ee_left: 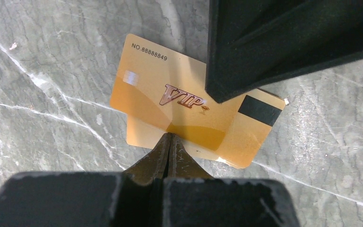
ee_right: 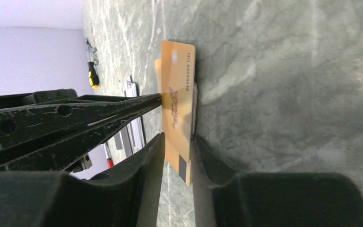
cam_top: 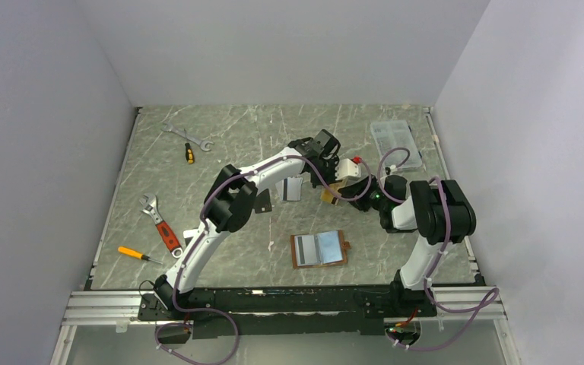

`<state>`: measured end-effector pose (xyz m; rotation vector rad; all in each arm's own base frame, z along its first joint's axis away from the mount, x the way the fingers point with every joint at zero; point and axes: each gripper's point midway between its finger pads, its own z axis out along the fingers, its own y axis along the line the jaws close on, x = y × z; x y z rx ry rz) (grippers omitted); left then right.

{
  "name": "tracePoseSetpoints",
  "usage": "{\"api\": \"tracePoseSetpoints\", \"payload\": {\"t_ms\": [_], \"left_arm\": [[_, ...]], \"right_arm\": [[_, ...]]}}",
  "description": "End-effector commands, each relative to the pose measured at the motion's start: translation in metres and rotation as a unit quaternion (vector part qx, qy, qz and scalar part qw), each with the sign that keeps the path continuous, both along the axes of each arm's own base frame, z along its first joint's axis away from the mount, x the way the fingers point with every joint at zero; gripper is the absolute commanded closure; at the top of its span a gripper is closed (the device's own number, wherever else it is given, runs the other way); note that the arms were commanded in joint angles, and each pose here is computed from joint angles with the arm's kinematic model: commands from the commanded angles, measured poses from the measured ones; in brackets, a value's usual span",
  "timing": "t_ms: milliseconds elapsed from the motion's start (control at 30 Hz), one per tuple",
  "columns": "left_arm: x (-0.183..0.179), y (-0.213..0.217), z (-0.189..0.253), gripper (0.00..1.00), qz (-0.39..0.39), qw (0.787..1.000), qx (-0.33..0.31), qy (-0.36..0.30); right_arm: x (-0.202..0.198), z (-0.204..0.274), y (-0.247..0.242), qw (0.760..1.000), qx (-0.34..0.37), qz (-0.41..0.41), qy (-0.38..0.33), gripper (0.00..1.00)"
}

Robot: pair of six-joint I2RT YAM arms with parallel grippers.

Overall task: Put the credit cards into the card holder
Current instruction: Pick up the credit card from the center of the board.

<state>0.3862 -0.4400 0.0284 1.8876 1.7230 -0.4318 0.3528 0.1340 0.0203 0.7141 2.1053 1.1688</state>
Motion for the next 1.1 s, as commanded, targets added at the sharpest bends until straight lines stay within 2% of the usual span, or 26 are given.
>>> {"api": "tracePoseSetpoints", "payload": {"t_ms": [0,100,200,300,467,600,833,1067], "left_arm": [[-0.041,-0.012,-0.001,1.0,-0.045,0.998,-0.006,0.045],[-0.041,-0.011,-0.003,1.0,-0.046,0.998,-0.004,0.045],[-0.041,-0.011,-0.001,1.0,-0.046,0.998,-0.007,0.044],[-0.044,-0.012,0.003,1.0,-0.049,0.997,-0.013,0.05],[-0.047,-0.011,0.01,1.0,-0.049,0.997,-0.021,0.061],[-0.036,-0.003,0.032,1.0,-0.024,0.996,-0.05,0.072],[-0.008,0.031,0.079,0.97,0.053,0.982,-0.116,0.137],[-0.02,0.044,0.09,0.92,0.076,0.966,-0.152,0.197]], "right_arm": [[0.001,0.009,0.001,1.0,-0.013,0.007,-0.022,0.65],[0.0,0.012,-0.001,0.999,-0.025,0.004,-0.024,0.65],[0.002,0.012,-0.003,0.999,-0.033,0.002,-0.026,0.7],[0.004,0.008,-0.002,0.999,-0.033,0.005,-0.02,0.84],[0.0,0.007,-0.001,0.999,-0.026,0.006,-0.019,0.95],[-0.005,0.021,0.0,0.999,-0.028,0.012,-0.039,0.98],[-0.006,0.058,0.001,0.995,-0.03,0.02,-0.095,1.0],[-0.01,0.057,0.006,0.995,-0.018,0.033,-0.092,1.0]]}}
